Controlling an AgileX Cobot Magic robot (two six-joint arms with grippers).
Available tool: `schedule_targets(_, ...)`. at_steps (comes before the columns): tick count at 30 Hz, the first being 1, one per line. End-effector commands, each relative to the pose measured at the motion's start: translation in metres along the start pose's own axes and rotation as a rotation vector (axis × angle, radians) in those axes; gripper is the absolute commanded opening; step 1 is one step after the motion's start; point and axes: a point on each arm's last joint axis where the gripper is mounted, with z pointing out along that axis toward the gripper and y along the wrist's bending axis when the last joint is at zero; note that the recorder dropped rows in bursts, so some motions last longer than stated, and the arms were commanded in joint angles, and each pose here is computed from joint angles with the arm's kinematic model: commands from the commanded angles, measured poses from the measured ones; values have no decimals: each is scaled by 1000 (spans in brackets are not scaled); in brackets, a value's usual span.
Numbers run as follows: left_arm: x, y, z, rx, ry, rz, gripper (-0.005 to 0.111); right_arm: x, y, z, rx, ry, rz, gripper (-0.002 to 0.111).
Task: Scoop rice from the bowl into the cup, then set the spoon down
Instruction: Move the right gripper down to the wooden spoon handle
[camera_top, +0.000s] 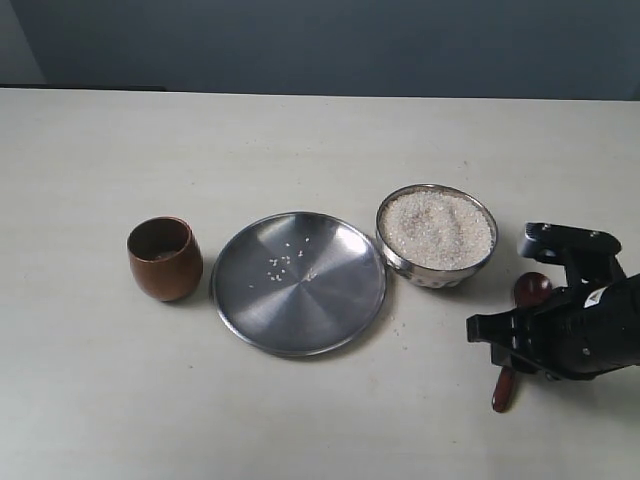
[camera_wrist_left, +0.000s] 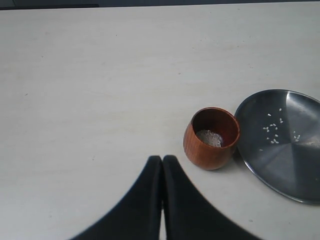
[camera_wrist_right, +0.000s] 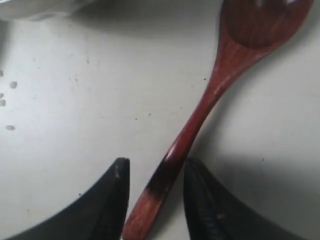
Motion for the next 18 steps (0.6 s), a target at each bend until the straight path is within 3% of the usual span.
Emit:
schedule_targets(1,-3,0,-1,1,-12,7,0,1,0,11,17,24,-2,36)
schedule_targets(18,-3,0,-1,1,-12,7,0,3,-3,16,43,50,-75,36)
